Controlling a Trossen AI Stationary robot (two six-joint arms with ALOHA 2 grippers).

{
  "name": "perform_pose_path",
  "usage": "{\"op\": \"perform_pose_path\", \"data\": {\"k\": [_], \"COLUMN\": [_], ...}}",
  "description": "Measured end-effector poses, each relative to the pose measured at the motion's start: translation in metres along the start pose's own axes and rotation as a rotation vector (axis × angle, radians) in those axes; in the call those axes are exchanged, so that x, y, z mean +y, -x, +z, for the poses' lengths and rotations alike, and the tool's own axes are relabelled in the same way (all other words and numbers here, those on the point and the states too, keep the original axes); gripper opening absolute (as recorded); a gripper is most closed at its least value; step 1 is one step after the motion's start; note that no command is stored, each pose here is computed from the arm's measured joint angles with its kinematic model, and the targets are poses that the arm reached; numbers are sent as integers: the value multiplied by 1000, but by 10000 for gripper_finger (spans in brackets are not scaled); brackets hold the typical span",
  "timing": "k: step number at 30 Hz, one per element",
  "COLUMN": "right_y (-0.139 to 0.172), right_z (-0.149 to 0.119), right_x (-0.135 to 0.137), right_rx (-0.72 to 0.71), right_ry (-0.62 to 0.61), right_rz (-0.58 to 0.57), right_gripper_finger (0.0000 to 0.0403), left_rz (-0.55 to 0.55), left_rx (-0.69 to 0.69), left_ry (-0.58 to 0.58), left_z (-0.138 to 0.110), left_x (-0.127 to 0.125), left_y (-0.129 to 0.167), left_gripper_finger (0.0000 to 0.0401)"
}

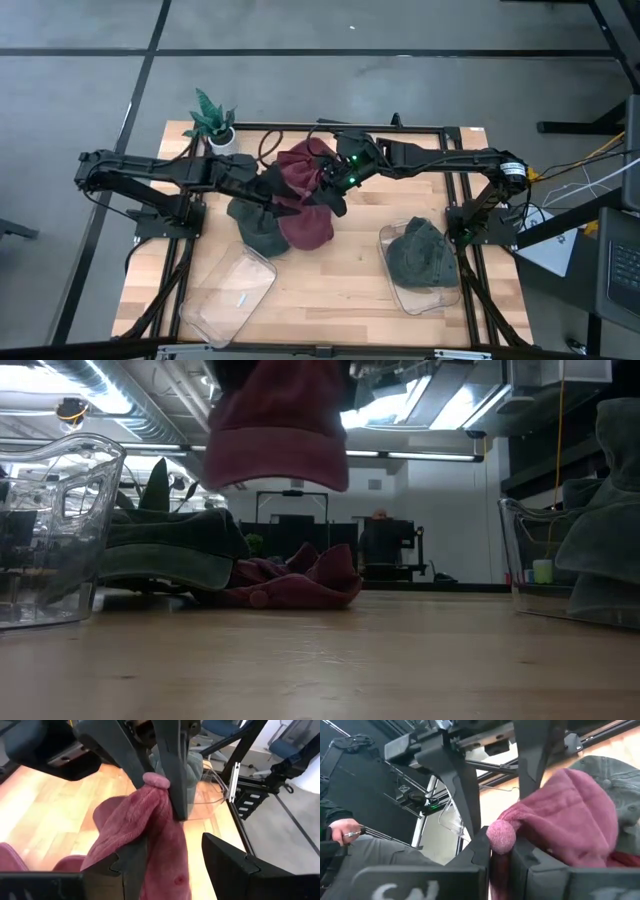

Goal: Pick & Place hat
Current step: Put the right red cap into the left transparent bin

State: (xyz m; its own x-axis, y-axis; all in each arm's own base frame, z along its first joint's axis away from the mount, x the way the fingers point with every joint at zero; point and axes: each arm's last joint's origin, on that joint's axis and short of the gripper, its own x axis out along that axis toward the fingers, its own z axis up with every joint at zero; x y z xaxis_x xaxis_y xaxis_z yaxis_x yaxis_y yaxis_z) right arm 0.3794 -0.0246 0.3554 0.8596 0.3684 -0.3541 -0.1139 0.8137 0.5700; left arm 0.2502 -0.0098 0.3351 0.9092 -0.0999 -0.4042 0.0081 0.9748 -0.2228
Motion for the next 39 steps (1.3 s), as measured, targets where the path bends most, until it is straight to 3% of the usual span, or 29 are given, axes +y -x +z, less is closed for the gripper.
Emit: {"op": "perform_pose_path", "data": {"k": [9, 12, 26, 33, 39], "right_y": [0, 0, -3, -3, -3], "right_z": [-5, -4, -1, -1, -1], "right_x": [-1, 0, 8, 8, 8], "right_rx": [62, 51, 9, 1, -7], "right_ry": [-28, -19, 15, 15, 13], "right_rz": [9, 28, 67, 50, 39], "right_gripper_finger": [35, 35, 35, 35, 35], "left_rz": [-15, 24, 10, -17, -20], "left_rx": [-118, -87, 57, 71, 63], "left_ry": [-39, -58, -100, -90, -74], "left_z": [28, 30, 20, 19, 20], "left_x": [-8, -8, -4, -4, -5], "left_y": [26, 33, -3, -6, -3], "left_gripper_finger": [184, 184, 184, 184, 135]}}
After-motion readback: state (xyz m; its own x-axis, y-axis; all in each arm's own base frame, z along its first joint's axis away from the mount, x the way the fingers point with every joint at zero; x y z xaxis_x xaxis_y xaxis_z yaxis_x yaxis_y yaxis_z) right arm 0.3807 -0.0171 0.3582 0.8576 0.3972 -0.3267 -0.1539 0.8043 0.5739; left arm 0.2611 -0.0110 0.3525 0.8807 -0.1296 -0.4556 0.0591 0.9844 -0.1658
